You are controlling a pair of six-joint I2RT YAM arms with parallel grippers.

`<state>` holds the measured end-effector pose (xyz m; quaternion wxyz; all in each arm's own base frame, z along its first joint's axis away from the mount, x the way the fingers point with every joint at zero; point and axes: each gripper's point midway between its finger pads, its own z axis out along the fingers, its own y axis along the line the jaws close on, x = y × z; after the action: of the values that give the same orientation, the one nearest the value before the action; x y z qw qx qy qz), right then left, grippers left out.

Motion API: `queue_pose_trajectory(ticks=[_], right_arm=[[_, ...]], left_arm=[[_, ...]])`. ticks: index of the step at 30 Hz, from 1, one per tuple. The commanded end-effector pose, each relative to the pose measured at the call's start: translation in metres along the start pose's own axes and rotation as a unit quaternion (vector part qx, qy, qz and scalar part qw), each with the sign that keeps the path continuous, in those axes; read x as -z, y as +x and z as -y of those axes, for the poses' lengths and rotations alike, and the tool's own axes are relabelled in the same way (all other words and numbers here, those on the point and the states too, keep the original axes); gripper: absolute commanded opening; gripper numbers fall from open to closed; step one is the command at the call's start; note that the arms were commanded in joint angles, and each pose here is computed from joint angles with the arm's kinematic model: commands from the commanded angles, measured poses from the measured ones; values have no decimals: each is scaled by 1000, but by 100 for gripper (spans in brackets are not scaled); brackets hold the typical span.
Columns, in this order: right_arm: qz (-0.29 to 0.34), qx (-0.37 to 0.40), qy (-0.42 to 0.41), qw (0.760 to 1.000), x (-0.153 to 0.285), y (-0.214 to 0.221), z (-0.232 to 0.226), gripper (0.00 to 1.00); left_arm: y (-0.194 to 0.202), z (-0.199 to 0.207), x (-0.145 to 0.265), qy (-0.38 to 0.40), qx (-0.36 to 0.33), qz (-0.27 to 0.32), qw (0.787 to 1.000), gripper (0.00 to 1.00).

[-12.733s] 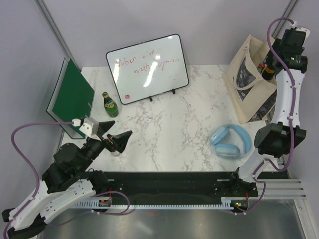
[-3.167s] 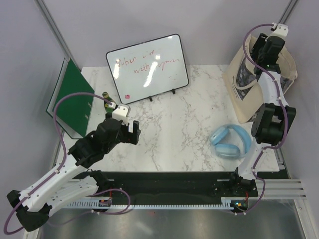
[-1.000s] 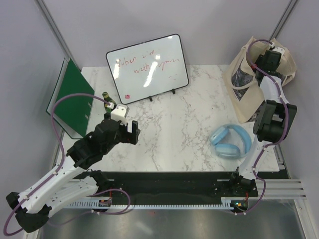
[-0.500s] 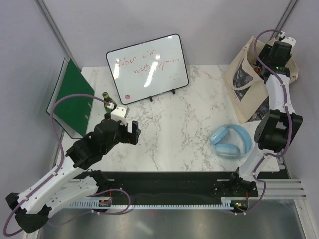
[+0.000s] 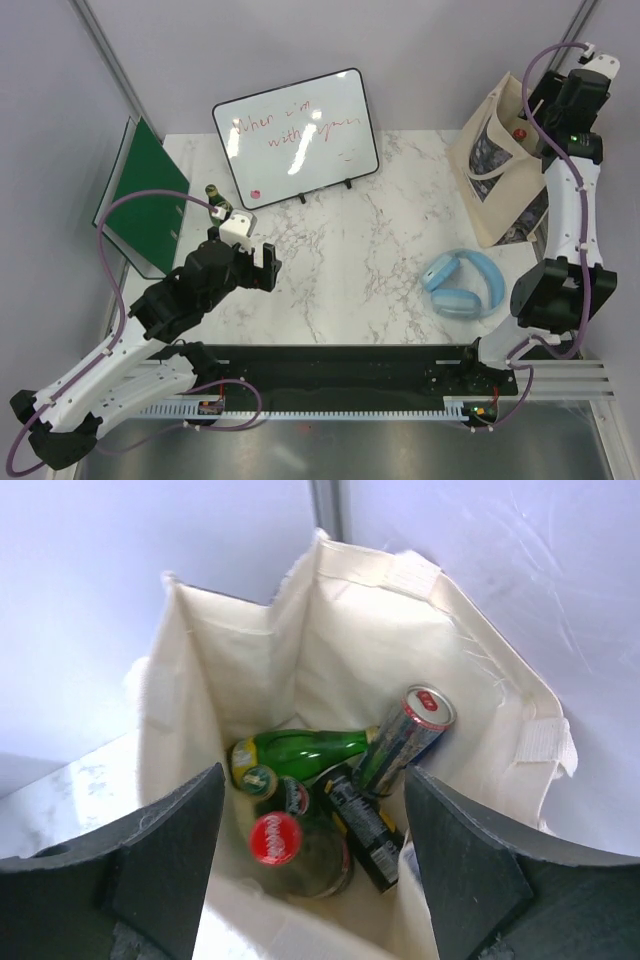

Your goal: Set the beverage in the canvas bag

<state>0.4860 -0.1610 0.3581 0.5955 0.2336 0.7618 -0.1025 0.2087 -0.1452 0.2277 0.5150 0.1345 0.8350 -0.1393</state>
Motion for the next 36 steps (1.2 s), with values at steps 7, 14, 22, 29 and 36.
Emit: queue_pose_trajectory(ticks=[7,14,22,29,36], right_arm=[[21,6,-168,986,131,-9,-104,80],[-14,-28,-337,941,226,61,-182,80],[-60,-17,-411,910,256,121,-196,80],[-36,-27,-449,892,281,116,-188,82],[-14,-33,-464,885,290,105,-189,82]], left_arm=[[-9,0,-3,-2,2,18,1000,98],[-9,-30,-14,-118,58,0,991,98],[-56,-102,-40,-279,131,-8,951,91],[-62,-166,-63,-358,173,-18,917,89],[-58,-182,-103,-366,158,-35,916,85]])
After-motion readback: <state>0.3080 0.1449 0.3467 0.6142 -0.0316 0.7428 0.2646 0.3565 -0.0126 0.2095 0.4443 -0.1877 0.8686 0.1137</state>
